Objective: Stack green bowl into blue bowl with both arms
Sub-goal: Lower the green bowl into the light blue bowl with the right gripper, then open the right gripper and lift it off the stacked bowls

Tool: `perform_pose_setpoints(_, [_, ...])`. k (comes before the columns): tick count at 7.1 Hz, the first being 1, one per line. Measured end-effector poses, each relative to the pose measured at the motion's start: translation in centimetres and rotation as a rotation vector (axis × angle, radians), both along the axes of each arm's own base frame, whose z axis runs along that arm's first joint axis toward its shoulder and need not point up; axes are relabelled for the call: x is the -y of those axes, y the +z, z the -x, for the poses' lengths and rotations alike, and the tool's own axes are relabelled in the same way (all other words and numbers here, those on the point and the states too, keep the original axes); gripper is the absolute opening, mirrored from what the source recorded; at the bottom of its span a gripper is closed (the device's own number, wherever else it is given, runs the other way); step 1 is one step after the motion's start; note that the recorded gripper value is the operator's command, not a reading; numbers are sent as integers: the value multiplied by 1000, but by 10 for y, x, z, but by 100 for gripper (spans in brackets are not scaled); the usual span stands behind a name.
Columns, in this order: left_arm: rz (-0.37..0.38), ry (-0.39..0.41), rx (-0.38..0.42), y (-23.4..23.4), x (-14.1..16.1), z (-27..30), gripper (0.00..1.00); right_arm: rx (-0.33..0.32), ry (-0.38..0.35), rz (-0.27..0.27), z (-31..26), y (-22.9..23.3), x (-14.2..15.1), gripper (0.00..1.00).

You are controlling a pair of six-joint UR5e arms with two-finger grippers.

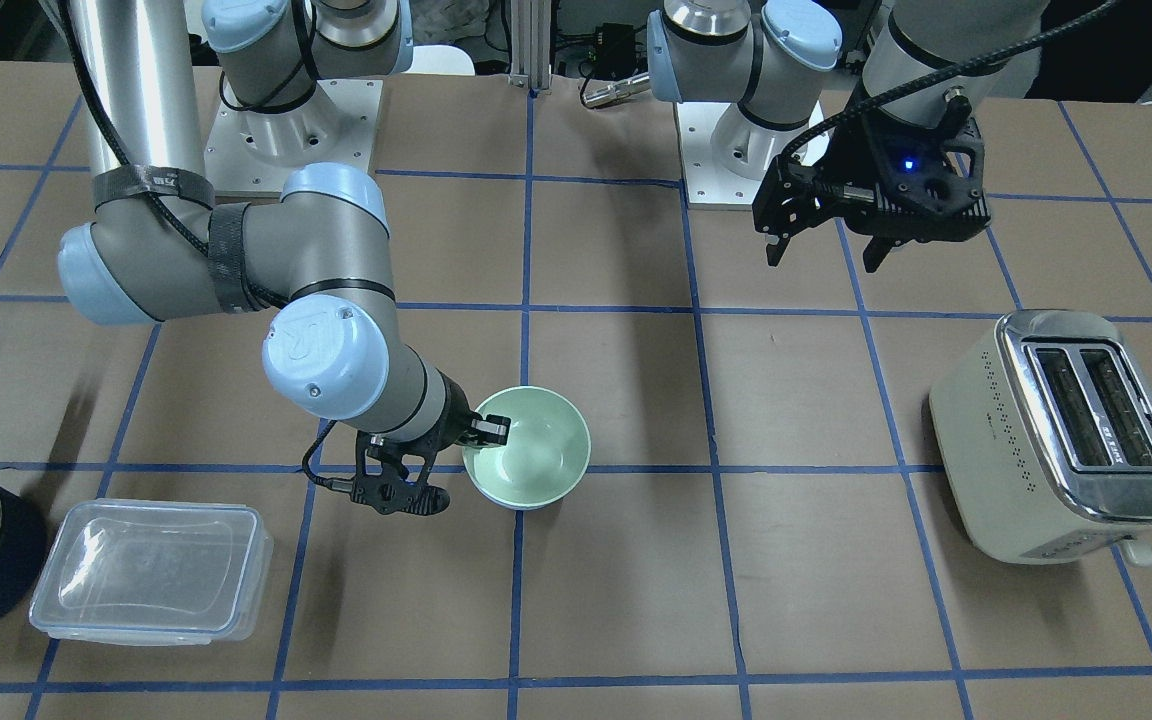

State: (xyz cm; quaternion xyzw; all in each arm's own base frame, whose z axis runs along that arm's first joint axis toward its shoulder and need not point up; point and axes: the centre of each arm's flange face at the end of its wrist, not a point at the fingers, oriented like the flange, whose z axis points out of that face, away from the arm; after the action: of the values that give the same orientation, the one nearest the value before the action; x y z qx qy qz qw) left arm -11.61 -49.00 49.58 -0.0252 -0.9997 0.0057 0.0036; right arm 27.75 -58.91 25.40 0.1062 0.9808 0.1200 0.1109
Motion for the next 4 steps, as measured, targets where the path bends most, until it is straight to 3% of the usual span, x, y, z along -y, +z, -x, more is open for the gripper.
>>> perform_pose_setpoints(1, [1, 0, -1, 0, 0, 0, 91, -2, 0, -13, 1, -6, -5, 48])
perform_pose_setpoints(2, [1, 0, -1, -1, 1, 0, 91, -4, 1, -18, 1, -8, -8, 81])
perform_pose_setpoints(3, [2, 1, -1, -1, 1, 0, 91, -4, 4, -18, 0, -9, -10, 100])
perform_pose_setpoints(4, [3, 1, -2, 0, 1, 0, 91, -4, 6, -8, -1, -6, -10, 100])
